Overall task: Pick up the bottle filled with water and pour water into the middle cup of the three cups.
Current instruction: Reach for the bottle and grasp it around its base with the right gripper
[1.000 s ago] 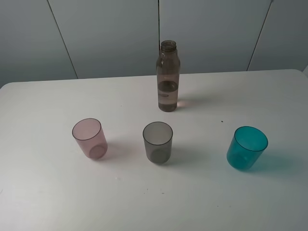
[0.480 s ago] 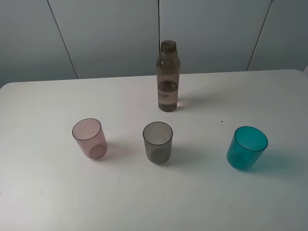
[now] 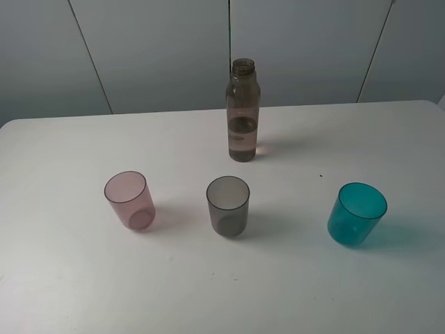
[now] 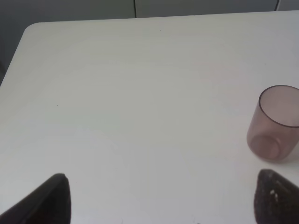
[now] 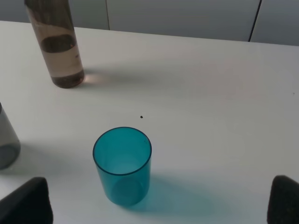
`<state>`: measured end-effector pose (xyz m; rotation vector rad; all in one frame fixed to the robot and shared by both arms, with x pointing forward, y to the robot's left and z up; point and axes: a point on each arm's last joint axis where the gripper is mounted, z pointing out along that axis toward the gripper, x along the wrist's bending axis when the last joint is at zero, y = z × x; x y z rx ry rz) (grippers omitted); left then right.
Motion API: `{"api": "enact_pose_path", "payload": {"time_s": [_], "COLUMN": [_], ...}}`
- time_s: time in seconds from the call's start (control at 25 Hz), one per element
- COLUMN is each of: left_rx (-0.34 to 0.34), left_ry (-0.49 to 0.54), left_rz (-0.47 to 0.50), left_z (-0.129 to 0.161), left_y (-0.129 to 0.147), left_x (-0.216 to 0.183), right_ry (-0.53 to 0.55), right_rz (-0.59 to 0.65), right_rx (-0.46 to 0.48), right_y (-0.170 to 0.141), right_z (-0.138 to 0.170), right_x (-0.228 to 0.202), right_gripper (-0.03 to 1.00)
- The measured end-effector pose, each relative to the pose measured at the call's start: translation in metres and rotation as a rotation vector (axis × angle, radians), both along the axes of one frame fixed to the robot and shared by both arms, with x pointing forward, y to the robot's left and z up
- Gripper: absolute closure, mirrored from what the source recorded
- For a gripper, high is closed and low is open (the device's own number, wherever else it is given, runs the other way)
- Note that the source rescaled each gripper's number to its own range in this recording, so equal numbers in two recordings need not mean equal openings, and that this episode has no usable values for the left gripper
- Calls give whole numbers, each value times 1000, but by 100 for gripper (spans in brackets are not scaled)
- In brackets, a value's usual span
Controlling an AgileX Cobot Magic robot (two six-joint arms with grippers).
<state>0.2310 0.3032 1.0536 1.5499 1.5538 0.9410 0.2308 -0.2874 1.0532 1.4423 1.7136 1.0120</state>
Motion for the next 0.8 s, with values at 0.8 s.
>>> {"api": "enact_pose_path", "payload": {"time_s": [0.8], "left_rx": [0], "left_ry": [0], "left_rz": [0], "left_z": [0], "left_y": [0], "left_x": [0], "right_ry": [47], "right_rz": [17], "right_rx": [28], "right_y": [3], "right_z": [4], "right_x": [8], "right_gripper": [-3]}}
